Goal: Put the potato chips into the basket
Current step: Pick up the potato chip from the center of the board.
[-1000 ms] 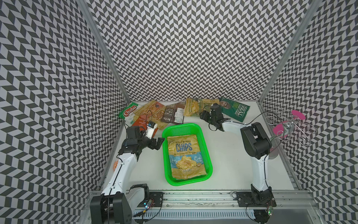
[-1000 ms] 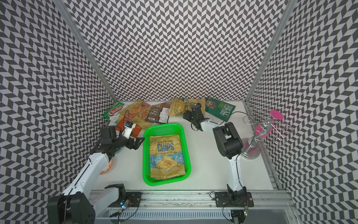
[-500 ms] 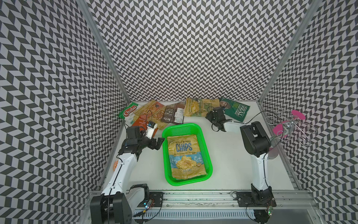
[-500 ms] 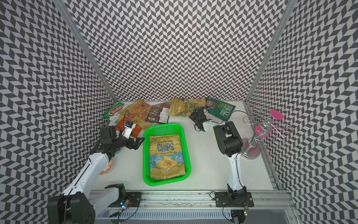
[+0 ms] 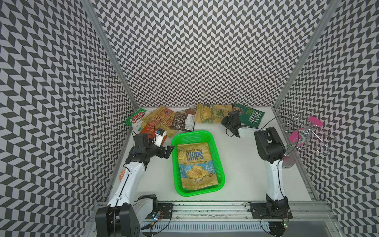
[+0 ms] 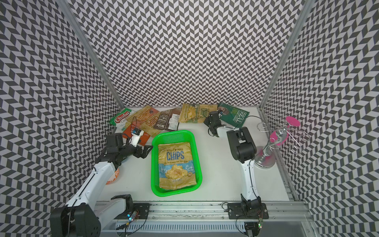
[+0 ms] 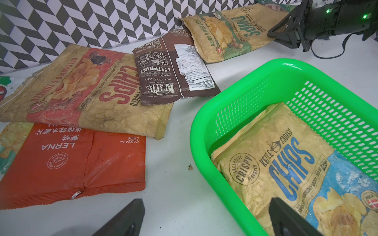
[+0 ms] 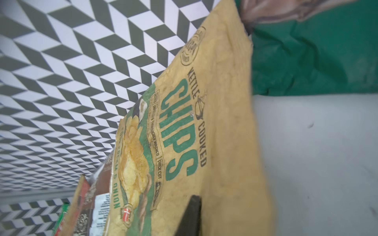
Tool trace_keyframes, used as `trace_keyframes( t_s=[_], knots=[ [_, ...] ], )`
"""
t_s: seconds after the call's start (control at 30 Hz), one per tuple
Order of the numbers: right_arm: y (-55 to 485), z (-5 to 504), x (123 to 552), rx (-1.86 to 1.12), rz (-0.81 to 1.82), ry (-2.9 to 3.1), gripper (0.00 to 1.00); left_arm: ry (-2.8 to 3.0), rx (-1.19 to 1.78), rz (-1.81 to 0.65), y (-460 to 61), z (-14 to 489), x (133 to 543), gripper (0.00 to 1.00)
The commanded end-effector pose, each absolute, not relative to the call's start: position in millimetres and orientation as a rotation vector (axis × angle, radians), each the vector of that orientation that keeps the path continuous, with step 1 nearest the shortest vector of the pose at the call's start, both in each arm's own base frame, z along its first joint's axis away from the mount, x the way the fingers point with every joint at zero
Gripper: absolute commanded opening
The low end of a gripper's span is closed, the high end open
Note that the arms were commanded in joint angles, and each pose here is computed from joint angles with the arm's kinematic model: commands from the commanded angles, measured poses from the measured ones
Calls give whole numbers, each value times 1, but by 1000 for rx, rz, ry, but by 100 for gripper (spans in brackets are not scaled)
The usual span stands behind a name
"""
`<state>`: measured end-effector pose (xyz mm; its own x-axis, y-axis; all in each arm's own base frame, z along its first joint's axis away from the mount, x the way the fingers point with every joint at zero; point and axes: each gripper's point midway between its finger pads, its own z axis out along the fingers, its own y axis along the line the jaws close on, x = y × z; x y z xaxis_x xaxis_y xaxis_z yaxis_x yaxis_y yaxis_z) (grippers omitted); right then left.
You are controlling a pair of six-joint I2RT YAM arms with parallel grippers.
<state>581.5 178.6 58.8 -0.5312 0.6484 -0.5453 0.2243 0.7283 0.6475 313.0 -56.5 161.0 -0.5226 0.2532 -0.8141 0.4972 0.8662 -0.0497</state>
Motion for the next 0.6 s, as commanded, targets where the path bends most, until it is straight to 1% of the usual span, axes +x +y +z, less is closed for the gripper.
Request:
trace_keyframes(
  t_s=[0.0, 0.07, 0.13, 0.3, 0.43, 0.57],
  knots=[
    [184, 123, 585, 557, 683, 1983, 5, 2126, 558, -348, -57, 164, 309, 99],
    [187, 150, 579, 512, 688, 1949, 1, 2126, 560, -352, -58, 163, 308, 99],
    [190, 178, 575, 460, 685, 1911, 0, 2123, 559, -356, -59, 164, 308, 99],
    [211, 255, 563, 255, 726, 1813, 0, 2116, 563, -356, -59, 165, 308, 99],
    [232, 296, 555, 94, 799, 1789, 0, 2110, 560, -347, -58, 167, 309, 99],
    [253, 340, 533, -85, 895, 1748, 0, 2104, 548, -332, -56, 170, 310, 99]
  ],
)
